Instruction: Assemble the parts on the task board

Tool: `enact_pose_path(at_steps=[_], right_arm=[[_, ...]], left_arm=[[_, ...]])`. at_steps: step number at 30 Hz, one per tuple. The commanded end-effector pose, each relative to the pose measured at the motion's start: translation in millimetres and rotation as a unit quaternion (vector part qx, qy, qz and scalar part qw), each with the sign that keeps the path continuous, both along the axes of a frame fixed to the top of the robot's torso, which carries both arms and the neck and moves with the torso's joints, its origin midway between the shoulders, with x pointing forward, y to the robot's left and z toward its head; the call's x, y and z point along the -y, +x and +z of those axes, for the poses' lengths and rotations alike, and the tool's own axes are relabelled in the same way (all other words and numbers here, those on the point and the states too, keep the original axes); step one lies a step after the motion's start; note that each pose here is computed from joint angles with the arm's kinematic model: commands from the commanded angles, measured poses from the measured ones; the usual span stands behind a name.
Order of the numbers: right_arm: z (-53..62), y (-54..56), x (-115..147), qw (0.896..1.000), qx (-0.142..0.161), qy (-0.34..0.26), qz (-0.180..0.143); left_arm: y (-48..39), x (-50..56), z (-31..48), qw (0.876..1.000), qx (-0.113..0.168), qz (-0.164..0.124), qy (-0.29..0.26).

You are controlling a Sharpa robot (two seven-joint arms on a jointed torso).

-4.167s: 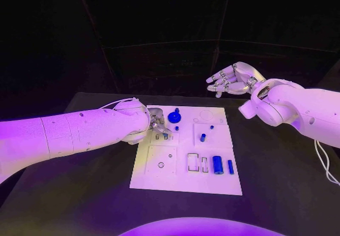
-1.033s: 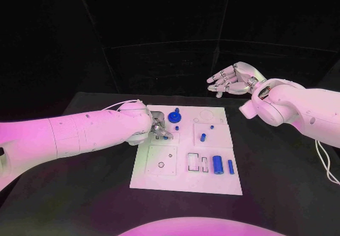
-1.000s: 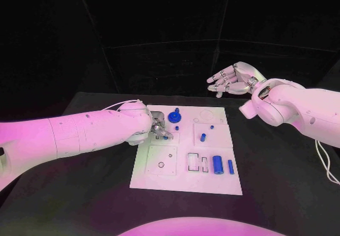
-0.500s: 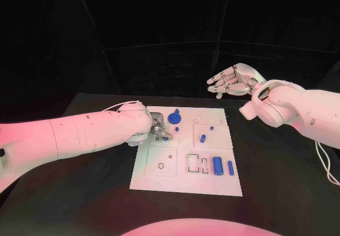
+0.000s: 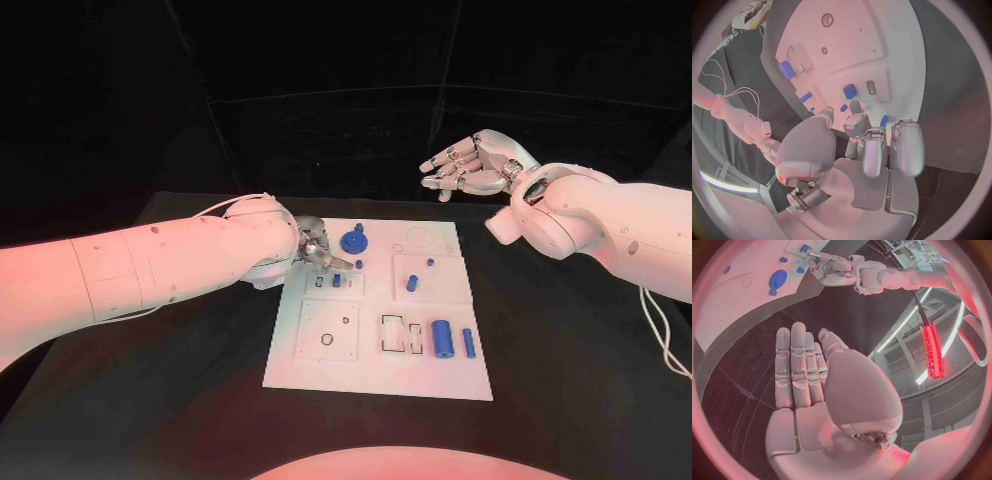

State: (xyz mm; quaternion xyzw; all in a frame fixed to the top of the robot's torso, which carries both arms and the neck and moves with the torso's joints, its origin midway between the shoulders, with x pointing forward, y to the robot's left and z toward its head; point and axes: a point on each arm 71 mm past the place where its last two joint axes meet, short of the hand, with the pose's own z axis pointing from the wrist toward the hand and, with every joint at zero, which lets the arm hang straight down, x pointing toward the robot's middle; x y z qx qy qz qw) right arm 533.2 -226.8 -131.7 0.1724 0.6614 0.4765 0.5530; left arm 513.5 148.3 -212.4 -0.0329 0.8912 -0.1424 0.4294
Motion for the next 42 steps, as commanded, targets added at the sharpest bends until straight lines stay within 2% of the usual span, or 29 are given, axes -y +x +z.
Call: enact_pose_path(at_steps=[1, 8, 12, 16, 21, 27, 34, 42], right_arm=[[1.8, 0.7, 0, 1.000, 0.004, 0.001, 0.002], [1.5, 1.3, 0, 1.000, 0.003, 0.000, 0.002], [1.4, 1.6, 1, 1.000, 0.003, 0.000, 0.001], [1.4, 1.8, -1, 1.000, 0.003, 0.000, 0.002], [1.3, 2.1, -3, 1.000, 0.003, 0.001, 0.004], [1.2, 2.2, -4, 1.000, 0.003, 0.001, 0.005], [1.2, 2.4, -6, 1.000, 0.003, 0.001, 0.007], [1.2, 2.8, -7, 1.000, 0.004, 0.002, 0.007]], left_arm=[[1.5, 0.3, 10.1, 1.000, 0.001, 0.008, -0.023], [11.9, -8.3, 34.5, 1.000, -0.011, -0.001, -0.014], [27.2, -17.3, 46.8, 1.000, -0.019, 0.002, 0.004], [42.8, -21.6, 51.6, 1.000, -0.022, 0.011, 0.017], [57.8, -22.9, 48.0, 0.999, -0.027, 0.022, 0.024], [67.3, -29.0, 39.6, 0.998, -0.031, 0.036, 0.035], [72.2, -34.8, 28.1, 0.997, -0.041, 0.048, 0.049], [74.8, -36.4, 16.9, 0.996, -0.046, 0.054, 0.053]])
